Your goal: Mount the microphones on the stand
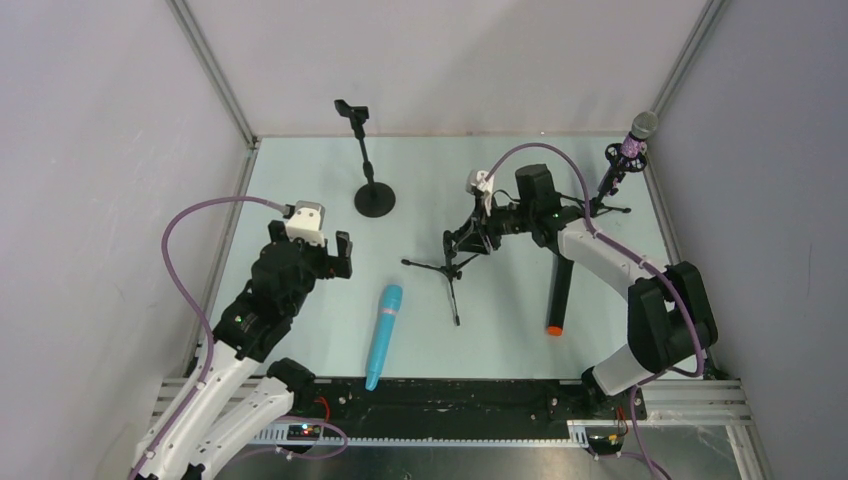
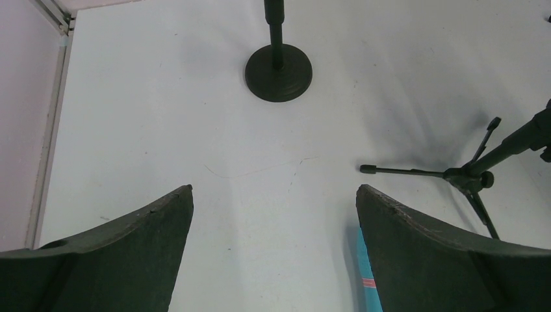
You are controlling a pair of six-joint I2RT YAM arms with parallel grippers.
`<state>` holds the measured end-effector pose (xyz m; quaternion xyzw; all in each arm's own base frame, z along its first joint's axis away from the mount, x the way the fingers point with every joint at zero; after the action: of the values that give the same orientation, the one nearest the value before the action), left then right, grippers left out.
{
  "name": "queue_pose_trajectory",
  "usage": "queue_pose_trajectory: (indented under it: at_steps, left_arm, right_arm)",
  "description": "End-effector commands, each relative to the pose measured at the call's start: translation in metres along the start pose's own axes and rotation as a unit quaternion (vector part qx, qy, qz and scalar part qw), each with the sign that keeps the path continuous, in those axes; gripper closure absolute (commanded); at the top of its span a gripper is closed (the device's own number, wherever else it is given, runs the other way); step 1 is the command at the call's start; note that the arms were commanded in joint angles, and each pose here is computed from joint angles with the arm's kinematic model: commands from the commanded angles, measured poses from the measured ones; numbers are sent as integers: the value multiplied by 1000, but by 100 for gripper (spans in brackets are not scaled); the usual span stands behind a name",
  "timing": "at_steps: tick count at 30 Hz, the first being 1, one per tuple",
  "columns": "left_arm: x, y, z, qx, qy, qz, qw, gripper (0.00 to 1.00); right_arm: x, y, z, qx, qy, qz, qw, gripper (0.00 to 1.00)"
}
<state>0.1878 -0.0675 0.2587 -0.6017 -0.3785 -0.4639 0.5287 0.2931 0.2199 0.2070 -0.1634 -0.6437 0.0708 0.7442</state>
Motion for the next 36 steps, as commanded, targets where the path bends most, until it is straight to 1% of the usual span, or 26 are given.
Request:
queue_pose_trajectory:
  at_steps: [1,4,6,8,10,11,13,14,15,16,17,18,19,20,22,27,32,36]
  left_arm:
    - [3,2,-3,-12,1,-10,1000,2]
    - [3,1,-3,-12,1,-11,1000,2]
    - [3,1,-3,-12,1,-12,1000,2]
    - [3,1,-3,-13,0,-13,1000,2]
    - [3,0,-3,-13,0,-13,1000,2]
    - [3,0,-3,-12,0,-13,1000,2]
    - [3,0,-3,-13,0,-13,1000,2]
    - [3,0,-3,-14,0,-13,1000,2]
    - [3,0,-3,-15,0,-14,1000,2]
    - [3,0,-3,-15,0,-13,1000,2]
    - [3,0,-3,-15,0,-14,1000,2]
    - [4,0,-3,-16,0,-14,1000,2]
    - [3,0,-4,-16,0,-14,1000,2]
    - [3,0,-3,-16,0,-14,1000,2]
    - [3,0,-4,-17,0,-15,1000,2]
    - [3,-1,-3,-16,0,-15,1000,2]
    - [4,0,-3,-14,1,-15,1000,2]
    - [5,0,-2,-7,2,-16,1000,2]
  right_arm:
    - [27,-7,5,5,-70,-59,996,97]
    - [20,-4,7,15,-66,-58,996,96]
    - [15,-3,6,14,-59,-51,997,94]
    - [12,-3,4,10,-55,-46,997,89]
    - [9,-4,3,7,-50,-44,998,78]
    - [9,-5,2,6,-47,-45,998,74]
    - [4,-6,4,10,-33,-37,999,62]
    - [3,-6,4,10,-31,-35,999,52]
    - [3,-7,4,9,-31,-34,999,48]
    - [2,-7,4,8,-30,-31,999,42]
    - [2,-7,5,7,-31,-31,999,38]
    - [1,-8,4,4,-33,-30,999,30]
    - [2,-8,4,-2,-36,-30,999,26]
    - [1,-9,5,-4,-37,-30,999,15]
    - [2,-10,5,-13,-43,-32,998,2]
    - [4,-16,6,-41,-48,-30,998,1]
    - [7,-23,13,-84,-58,-10,995,1]
    - [5,-35,17,-155,-55,1,986,1]
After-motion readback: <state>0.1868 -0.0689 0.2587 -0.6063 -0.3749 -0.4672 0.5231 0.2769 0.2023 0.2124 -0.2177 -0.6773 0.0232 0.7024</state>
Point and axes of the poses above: each gripper's point midway between its finger pads, its own y axis out along the fingers, its own z axis along the line the jaws close on, x = y × z, the point moved 7 cm from there along -y, back along the fingers, and after that the axes turned 3 degrees about -y, right-handed, at the moved point
